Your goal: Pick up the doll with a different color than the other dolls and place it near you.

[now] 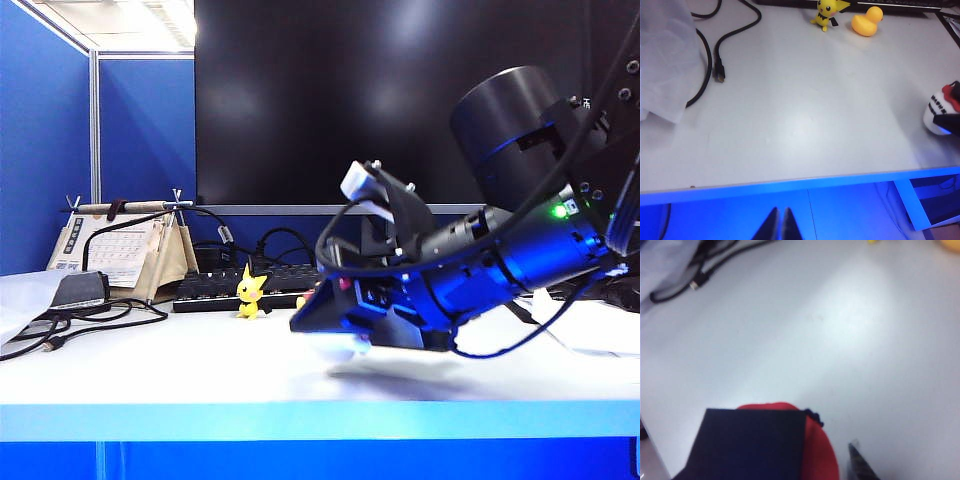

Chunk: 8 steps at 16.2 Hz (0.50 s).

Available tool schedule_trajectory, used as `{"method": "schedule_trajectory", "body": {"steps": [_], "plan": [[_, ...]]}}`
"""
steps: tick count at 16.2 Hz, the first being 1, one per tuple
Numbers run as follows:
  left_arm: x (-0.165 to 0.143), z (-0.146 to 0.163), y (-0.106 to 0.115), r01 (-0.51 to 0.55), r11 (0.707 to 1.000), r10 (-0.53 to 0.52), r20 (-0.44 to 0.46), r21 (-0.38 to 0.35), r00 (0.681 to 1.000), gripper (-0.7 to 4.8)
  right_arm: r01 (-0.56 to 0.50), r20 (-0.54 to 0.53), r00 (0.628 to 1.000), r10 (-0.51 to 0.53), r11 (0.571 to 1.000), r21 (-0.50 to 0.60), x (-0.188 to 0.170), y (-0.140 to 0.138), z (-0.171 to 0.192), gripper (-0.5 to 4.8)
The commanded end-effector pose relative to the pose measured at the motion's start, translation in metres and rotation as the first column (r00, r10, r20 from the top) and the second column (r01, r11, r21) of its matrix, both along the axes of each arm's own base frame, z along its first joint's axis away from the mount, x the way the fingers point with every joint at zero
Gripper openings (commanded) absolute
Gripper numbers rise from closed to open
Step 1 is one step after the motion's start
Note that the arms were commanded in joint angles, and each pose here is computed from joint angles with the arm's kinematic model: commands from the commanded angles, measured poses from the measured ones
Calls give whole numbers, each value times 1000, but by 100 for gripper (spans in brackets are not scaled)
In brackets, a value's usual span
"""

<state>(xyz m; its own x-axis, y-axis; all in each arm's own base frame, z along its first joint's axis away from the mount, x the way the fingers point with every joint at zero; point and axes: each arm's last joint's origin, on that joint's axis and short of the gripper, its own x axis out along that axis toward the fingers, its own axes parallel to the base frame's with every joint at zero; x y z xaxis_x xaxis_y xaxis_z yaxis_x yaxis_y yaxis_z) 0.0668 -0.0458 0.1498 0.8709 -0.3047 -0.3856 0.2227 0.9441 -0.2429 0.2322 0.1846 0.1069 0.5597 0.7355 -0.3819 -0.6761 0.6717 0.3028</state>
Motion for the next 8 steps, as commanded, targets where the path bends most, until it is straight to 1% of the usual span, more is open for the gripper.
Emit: {"method": "schedule_trajectory", "body": {"steps": [1, 3, 4, 6, 8], "plan": [[0, 0, 0, 2, 1000, -2, 0, -4, 1000, 22, 26, 39, 999, -27, 999, 28, 4, -2, 6, 175], [0, 0, 0, 2, 1000, -2, 0, -4, 1000, 22, 32, 29, 999, -32, 999, 21, 6, -3, 2, 175], [0, 0, 0, 2, 1000, -2, 0, -4, 1000, 22, 29, 1, 1000, -29, 1000, 7, 6, -3, -6, 175], [0, 0, 0, 2, 1000, -2, 0, -4, 1000, 22, 11, -21, 1000, -11, 1000, 1, 5, -3, -12, 175], [0, 0, 0, 2, 1000, -2, 0, -4, 1000, 22, 9, -21, 1000, -9, 1000, 2, 5, -3, -12, 176]]}}
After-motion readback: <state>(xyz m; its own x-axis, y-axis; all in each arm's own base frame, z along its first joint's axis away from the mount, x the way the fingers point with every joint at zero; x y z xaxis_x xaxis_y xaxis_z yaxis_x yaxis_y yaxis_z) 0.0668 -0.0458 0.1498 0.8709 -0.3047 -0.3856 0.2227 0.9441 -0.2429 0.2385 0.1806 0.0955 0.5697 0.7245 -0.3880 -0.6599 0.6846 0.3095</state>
